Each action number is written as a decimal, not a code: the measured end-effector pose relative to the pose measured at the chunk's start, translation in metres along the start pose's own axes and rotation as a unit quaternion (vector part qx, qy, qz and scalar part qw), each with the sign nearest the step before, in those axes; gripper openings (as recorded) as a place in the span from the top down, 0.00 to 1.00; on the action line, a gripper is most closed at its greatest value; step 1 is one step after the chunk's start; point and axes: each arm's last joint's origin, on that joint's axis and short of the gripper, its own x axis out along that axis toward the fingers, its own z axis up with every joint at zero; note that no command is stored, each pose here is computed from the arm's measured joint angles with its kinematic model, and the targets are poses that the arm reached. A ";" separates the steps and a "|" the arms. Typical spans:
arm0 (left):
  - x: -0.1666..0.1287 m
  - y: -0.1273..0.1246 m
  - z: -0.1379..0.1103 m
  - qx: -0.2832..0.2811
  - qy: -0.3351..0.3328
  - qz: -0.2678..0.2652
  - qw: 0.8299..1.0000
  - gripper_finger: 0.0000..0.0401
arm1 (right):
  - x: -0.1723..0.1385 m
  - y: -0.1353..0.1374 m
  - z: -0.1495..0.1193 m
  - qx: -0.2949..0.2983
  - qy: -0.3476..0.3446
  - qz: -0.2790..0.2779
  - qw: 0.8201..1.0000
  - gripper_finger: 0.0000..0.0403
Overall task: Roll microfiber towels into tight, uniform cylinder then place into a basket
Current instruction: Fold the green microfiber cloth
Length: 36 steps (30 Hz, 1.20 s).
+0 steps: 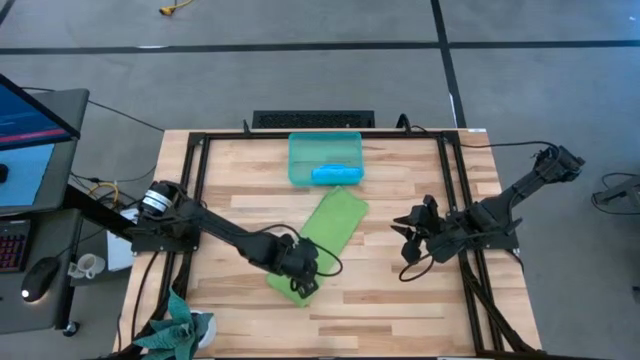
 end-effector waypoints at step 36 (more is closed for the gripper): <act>0.072 0.021 0.028 -0.098 -0.002 -0.170 0.980 0.73 | 0.000 0.000 0.000 0.000 0.000 0.002 1.000 0.72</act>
